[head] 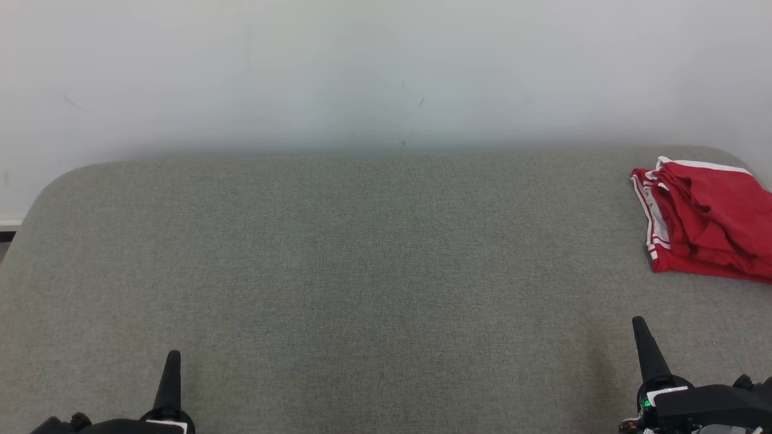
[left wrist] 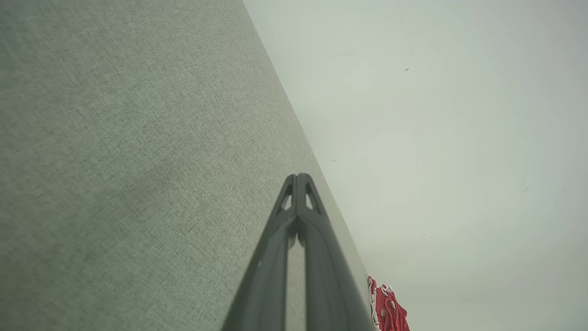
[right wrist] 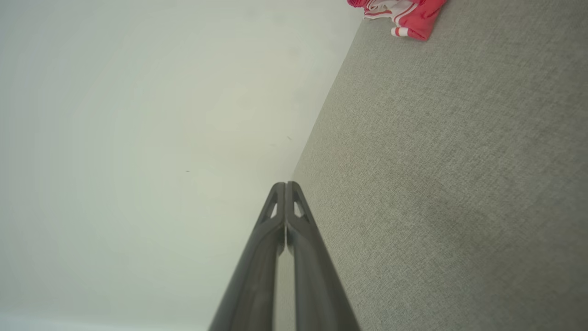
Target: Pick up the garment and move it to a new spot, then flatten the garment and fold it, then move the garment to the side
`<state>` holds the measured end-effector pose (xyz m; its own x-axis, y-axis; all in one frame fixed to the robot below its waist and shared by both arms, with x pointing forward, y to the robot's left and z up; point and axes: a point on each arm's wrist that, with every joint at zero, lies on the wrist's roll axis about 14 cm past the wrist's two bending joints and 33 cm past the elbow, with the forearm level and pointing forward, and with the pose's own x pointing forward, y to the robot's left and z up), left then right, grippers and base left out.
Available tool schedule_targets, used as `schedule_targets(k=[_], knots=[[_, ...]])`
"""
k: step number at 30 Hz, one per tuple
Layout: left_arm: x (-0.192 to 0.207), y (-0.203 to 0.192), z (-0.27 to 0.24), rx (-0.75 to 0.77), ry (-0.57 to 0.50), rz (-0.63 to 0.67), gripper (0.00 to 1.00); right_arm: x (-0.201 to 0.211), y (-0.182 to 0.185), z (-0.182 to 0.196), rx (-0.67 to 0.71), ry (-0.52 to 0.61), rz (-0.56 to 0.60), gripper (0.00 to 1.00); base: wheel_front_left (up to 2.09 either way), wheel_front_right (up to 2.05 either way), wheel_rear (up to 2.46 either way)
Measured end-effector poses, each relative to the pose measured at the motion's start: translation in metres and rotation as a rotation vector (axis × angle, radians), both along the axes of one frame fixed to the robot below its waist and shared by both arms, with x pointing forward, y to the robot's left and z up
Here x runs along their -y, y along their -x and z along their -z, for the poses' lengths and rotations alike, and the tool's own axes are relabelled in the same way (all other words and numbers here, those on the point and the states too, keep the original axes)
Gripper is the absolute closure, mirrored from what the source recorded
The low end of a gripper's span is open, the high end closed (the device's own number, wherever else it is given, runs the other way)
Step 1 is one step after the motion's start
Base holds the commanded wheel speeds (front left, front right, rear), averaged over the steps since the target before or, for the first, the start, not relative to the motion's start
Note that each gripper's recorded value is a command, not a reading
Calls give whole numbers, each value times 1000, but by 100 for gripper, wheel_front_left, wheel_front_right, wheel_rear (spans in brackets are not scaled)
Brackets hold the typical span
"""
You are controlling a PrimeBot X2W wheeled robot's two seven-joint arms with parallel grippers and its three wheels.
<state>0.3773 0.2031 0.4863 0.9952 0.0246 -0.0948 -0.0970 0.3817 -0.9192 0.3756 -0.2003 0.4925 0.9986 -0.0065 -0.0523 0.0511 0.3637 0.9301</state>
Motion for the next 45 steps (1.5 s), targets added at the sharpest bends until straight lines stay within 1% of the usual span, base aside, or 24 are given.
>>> schedule_targets(k=[18, 45], knots=[[2, -5, -7, 34, 176, 0, 100, 0, -6, -6, 18, -162, 5, 100, 0, 0, 0], [3, -10, -17, 82, 377, 3, 100, 0, -12, -12, 44, -353, 4, 100, 0, 0, 0]])
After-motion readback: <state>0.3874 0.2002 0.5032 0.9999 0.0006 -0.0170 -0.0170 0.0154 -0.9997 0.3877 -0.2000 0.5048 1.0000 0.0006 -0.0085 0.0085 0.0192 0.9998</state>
